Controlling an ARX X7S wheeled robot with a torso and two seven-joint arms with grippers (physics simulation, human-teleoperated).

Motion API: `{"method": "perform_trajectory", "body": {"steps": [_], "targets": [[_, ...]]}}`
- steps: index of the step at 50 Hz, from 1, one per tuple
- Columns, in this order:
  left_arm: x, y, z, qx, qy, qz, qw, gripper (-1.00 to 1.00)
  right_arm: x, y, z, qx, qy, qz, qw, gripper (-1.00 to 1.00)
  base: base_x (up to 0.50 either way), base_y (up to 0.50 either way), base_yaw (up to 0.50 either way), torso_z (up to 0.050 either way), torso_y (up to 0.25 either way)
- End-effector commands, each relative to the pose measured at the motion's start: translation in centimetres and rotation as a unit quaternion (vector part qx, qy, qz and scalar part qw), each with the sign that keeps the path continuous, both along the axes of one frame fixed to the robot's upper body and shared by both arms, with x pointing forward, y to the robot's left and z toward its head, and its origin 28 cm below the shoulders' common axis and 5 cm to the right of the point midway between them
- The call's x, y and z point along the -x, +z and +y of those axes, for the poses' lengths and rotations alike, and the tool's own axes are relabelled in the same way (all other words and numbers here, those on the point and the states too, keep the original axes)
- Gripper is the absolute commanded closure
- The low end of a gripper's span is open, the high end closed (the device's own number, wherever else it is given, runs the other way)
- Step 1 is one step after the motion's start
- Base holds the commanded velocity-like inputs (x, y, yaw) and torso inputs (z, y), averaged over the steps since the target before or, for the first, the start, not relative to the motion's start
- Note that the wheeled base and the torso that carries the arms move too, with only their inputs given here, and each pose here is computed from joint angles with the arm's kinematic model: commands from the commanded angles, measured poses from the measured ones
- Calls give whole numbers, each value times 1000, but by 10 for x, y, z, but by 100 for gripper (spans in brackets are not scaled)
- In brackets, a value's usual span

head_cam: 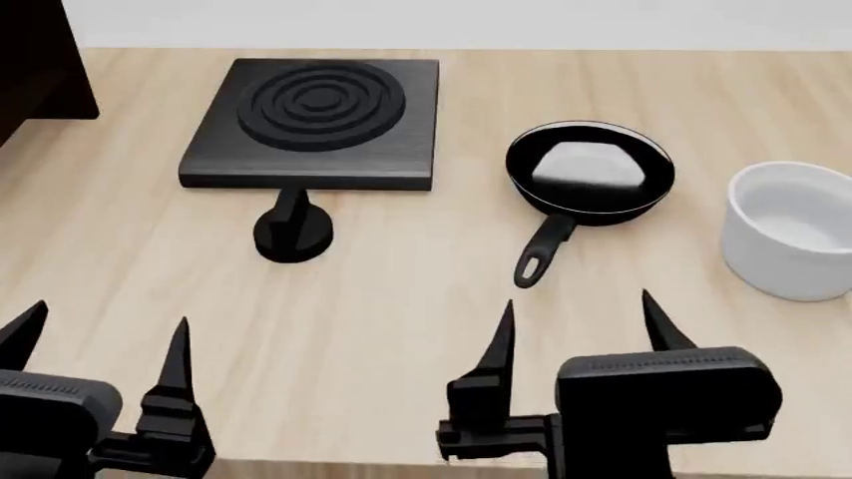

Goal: Put the frying pan under the cabinet shelf.

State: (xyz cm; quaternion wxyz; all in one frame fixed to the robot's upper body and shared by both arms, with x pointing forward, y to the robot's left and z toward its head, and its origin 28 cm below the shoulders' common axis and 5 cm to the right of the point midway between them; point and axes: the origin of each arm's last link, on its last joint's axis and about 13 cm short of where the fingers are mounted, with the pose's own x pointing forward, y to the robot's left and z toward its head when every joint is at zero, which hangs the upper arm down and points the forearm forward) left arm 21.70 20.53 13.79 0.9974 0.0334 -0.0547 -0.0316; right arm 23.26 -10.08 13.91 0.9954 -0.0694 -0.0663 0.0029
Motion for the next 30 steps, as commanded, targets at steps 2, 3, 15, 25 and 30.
{"method": "perform_trajectory", "body": {"steps": [2, 3, 15, 25, 30], "targets": [[0, -4, -1, 1, 0, 0, 1000, -100, -1, -5, 0, 0, -1, 8, 1000, -100, 0, 0, 0, 0, 0], [0, -4, -1, 1, 0, 0, 1000, -100, -1, -5, 0, 0, -1, 8, 1000, -100, 0, 0, 0, 0, 0], [0, -4, -1, 1, 0, 0, 1000, -100, -1, -5, 0, 0, -1, 8, 1000, -100, 0, 0, 0, 0, 0], [0, -4, -1, 1, 0, 0, 1000, -100, -1, -5, 0, 0, -1, 8, 1000, -100, 0, 0, 0, 0, 0], [0, -4, -1, 1, 0, 0, 1000, -100, -1, -5, 0, 0, -1, 8, 1000, -100, 0, 0, 0, 0, 0]]}}
